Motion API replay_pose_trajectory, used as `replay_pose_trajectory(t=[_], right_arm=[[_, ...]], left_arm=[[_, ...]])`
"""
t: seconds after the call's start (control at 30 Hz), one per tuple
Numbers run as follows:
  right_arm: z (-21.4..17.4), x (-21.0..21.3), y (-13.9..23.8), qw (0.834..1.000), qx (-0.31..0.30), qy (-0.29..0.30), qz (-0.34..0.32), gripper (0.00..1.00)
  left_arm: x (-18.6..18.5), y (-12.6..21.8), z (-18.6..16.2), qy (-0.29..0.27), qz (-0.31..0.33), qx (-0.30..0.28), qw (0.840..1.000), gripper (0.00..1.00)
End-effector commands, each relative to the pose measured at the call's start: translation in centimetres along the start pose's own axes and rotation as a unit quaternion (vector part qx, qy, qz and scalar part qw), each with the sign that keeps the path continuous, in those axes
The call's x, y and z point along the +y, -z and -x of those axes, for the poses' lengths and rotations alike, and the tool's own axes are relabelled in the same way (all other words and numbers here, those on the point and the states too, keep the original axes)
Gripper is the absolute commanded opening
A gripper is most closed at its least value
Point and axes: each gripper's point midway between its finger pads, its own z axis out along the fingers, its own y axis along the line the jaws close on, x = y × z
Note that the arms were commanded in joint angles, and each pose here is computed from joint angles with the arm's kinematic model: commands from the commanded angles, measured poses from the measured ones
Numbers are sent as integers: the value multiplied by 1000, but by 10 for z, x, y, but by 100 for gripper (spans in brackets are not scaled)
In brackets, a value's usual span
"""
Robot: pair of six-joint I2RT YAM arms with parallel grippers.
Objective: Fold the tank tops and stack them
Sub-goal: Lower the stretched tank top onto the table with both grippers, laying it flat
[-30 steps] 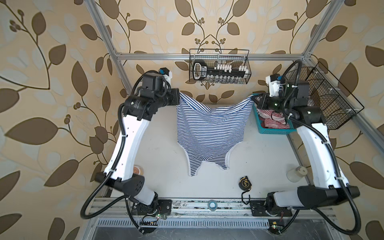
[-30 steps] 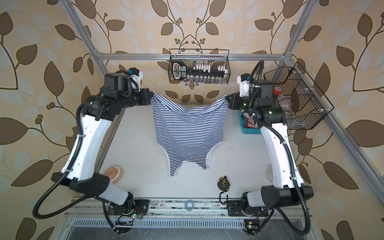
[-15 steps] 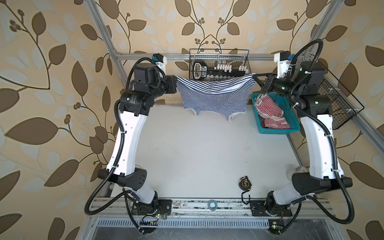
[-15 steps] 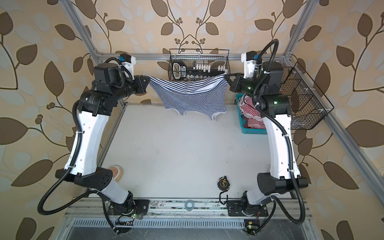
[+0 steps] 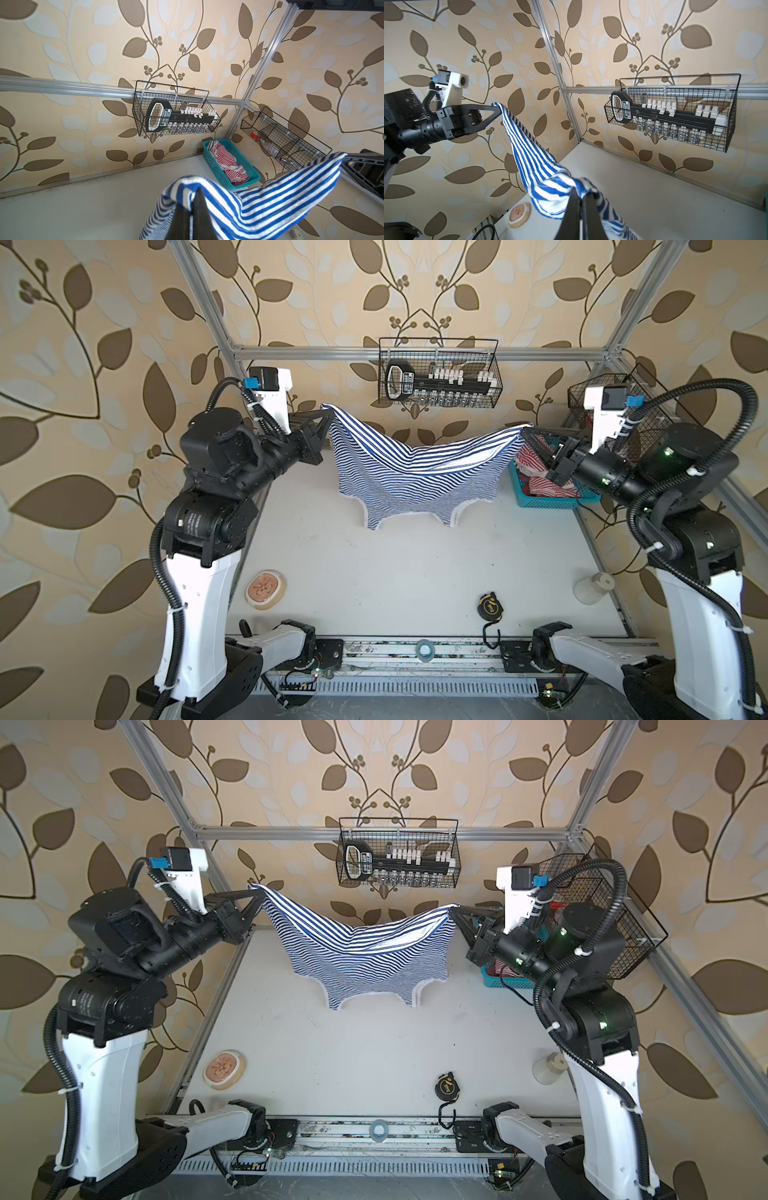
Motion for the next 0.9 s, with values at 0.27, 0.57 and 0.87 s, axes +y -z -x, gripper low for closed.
replay_pose_trajectory(t=[0.27,0.57,0.87], right_arm=[[-128,-80,-69,982,152,-94,-69,0],[-282,-199,-147,920,299,-220,-125,0],[-376,-271,-206,873,347,-314,-139,0]], left_arm=[[73,-100,-83,25,77,136,987,0],[181,-236,-256,93,128,302,940,0],[250,-325,-313,180,108,290,934,0]])
